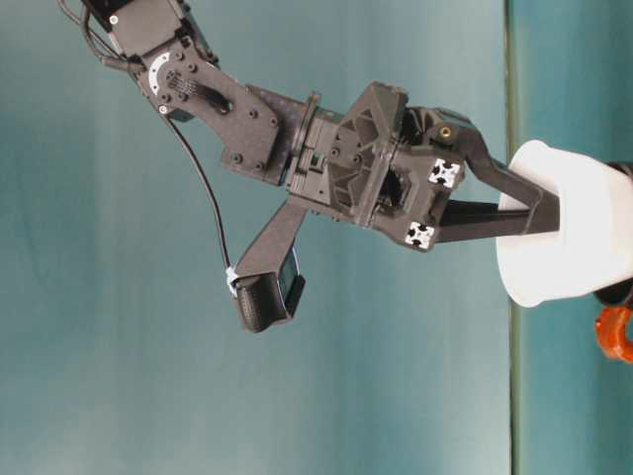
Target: Put the paper cup into the moved red handle cup holder.
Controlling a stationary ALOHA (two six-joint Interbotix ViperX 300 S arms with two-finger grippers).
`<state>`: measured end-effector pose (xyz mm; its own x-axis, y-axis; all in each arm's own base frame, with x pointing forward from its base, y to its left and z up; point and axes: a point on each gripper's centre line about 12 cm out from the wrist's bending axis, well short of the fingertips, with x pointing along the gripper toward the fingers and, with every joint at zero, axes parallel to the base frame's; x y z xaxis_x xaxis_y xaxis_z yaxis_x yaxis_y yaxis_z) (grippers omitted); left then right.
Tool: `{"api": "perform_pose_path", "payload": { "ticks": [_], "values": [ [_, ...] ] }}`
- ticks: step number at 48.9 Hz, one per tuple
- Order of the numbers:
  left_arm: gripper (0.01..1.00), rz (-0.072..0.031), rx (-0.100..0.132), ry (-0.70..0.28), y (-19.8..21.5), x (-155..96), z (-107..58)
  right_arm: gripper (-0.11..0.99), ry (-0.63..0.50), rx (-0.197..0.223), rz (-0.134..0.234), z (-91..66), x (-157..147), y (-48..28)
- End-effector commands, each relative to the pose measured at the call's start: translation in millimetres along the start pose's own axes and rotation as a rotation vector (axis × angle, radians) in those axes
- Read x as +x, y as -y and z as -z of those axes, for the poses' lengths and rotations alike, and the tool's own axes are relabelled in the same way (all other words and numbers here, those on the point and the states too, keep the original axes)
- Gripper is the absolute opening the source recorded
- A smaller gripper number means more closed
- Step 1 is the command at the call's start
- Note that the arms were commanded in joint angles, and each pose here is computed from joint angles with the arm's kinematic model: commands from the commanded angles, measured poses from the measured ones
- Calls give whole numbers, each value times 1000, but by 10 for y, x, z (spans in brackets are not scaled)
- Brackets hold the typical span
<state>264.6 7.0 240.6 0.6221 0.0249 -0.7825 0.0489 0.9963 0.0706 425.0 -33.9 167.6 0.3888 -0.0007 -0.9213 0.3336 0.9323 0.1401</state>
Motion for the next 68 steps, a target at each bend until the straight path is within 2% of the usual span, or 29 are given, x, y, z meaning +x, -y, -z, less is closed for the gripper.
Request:
{"api": "perform_pose_path", "payload": {
  "ticks": [1,28,41,45,48,53,58,62,68],
  "values": [
    [875,-2,2,24,-2,-36,-53,-96,18,-12,-1,-39,-37,-20],
    [874,-3,1,24,-6,-36,-52,-96,26,-9,-3,-64,-33,-27],
    [874,-3,0,26,-7,-36,-54,-57,39,2,-20,-77,-34,-52],
    [874,-3,-2,24,-6,-36,-52,18,44,4,-25,-85,-37,-65],
    [874,-2,1,23,-2,-34,-47,116,45,4,-27,-82,-37,-79],
    [874,-2,1,24,-2,-36,-53,371,45,0,-30,-73,-33,-103],
    [874,-3,0,21,-6,-29,-45,696,55,-4,-33,-79,-33,-125],
    [874,-2,1,23,-2,-34,-47,889,62,-5,-36,-84,-34,-138],
    [874,-2,1,23,-2,-34,-47,850,67,-6,-37,-93,-43,-141]
  ]
}}
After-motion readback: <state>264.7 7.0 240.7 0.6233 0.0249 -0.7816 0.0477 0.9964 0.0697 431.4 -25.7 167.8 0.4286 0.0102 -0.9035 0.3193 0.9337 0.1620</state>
